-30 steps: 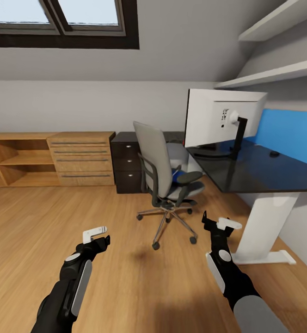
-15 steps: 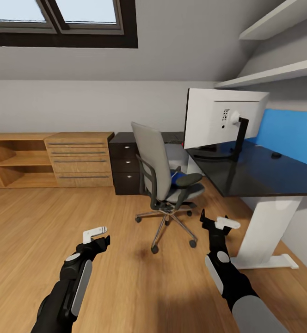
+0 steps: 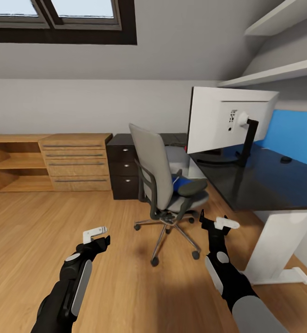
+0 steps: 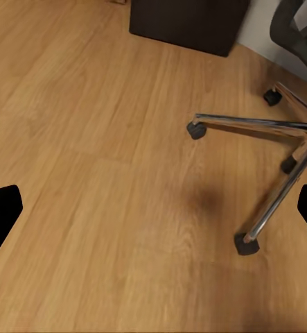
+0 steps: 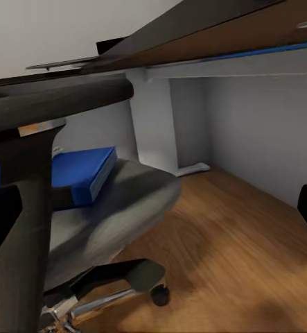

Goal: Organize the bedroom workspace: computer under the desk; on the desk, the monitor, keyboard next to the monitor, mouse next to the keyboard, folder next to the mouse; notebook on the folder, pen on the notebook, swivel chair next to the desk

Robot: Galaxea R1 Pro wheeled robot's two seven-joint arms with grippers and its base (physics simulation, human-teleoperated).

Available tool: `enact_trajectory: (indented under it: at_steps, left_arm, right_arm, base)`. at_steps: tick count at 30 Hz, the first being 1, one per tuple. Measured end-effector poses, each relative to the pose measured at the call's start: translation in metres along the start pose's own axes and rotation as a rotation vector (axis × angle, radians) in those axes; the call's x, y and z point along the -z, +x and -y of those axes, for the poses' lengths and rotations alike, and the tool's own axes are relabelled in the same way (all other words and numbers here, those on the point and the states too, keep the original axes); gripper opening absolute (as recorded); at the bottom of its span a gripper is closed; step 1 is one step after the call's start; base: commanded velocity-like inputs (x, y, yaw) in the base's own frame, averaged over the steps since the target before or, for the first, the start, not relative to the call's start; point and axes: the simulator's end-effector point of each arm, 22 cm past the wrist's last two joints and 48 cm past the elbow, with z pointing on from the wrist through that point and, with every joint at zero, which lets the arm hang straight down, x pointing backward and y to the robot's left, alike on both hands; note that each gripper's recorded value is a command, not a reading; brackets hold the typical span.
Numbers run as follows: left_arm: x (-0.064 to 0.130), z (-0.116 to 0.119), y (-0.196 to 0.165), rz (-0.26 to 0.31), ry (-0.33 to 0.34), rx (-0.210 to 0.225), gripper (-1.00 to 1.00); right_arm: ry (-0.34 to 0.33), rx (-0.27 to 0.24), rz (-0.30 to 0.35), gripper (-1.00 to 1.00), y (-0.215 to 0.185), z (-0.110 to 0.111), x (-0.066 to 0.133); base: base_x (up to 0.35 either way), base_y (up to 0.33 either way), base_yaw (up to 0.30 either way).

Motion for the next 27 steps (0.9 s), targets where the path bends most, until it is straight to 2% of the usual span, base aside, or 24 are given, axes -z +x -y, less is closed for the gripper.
enact_trajectory:
  at_steps: [13,18,27]
  left_arm:
    - [-0.0002,-0.0005,-0.0001,0.0,-0.001,-0.001,1.0]
    - [-0.0003,-0.0008,0.0001,0.0,-0.001,-0.001,1.0]
    - [-0.0002,-0.0011,-0.0002,0.0,-0.002,-0.001,1.0]
  right_arm:
    - [0.001,0.0,0.0,1.0,0.0,0.0003,-0.0001]
    - [0.005,-0.002,0.002,1.0,-0.0003,0.0014,-0.0004]
    - [0.002,-0.001,-0.001,1.0,0.0007,0.0004,-0.0001]
  base:
    - [0.299,0.0,0.0]
    - [0.073,0.0,0.075]
    - [0.003,0.0,0.261]
